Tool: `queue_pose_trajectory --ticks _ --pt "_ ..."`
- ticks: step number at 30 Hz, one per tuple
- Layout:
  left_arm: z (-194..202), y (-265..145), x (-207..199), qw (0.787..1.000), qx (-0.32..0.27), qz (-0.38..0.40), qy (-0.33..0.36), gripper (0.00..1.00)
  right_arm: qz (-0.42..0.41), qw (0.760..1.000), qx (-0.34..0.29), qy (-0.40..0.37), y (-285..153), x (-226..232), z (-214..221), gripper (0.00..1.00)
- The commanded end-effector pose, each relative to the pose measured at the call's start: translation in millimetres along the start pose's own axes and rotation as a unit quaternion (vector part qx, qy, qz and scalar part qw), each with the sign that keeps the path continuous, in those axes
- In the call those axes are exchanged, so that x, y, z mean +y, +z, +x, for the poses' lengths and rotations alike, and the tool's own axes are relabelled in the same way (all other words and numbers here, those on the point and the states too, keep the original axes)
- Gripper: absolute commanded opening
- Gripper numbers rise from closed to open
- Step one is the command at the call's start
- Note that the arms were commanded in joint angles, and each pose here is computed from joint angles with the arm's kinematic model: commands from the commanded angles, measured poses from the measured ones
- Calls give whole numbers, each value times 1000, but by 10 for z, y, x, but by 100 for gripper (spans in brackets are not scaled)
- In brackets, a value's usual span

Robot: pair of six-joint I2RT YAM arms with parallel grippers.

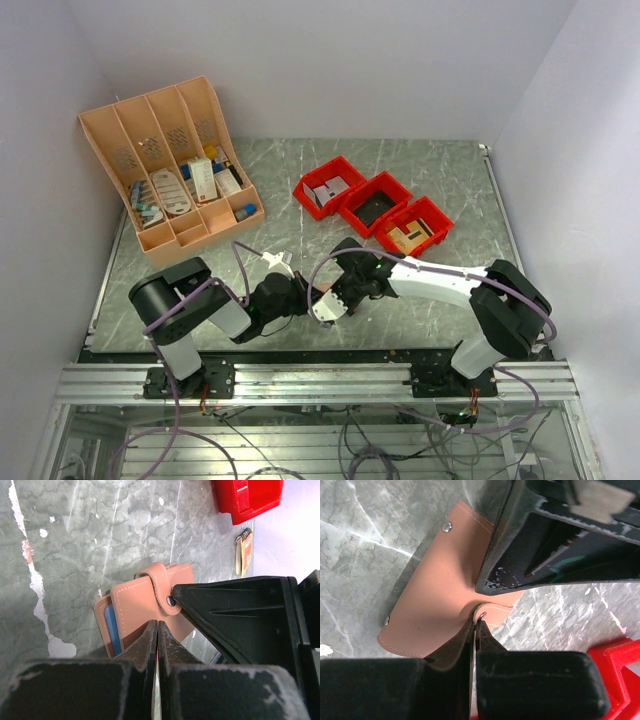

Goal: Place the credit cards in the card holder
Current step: Close the card holder at the center of the board.

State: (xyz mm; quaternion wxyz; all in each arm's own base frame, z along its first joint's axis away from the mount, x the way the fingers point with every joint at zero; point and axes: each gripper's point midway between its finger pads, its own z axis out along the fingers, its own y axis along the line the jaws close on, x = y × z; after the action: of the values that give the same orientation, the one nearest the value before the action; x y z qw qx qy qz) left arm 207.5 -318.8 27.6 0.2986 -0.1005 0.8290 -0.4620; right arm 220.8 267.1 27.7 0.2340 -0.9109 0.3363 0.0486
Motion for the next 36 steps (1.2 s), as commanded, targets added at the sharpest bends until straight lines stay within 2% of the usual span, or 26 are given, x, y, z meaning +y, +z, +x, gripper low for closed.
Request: queue_pose_trajectory --ticks 1,7,16,20,26,36 --pt "163 -80 480 997 27 -72 12 7 -99 995 14 -12 104 630 15 0" --pt "144 -73 425 998 23 -55 -3 7 -130 989 39 -53 139 831 18 0" --pt "-47 -65 -25 1000 -1 18 -21 8 -124 990 37 -53 153 758 -28 0" --pt "-170 -69 -179 999 -18 25 -18 15 -125 990 34 -52 166 761 -45 0" --pt "-245 19 -283 999 -23 26 -19 20 -126 990 28 -48 174 758 -74 0" --pt "-264 204 -264 999 -15 32 -37 19 -130 990 22 -45 182 791 -96 0"
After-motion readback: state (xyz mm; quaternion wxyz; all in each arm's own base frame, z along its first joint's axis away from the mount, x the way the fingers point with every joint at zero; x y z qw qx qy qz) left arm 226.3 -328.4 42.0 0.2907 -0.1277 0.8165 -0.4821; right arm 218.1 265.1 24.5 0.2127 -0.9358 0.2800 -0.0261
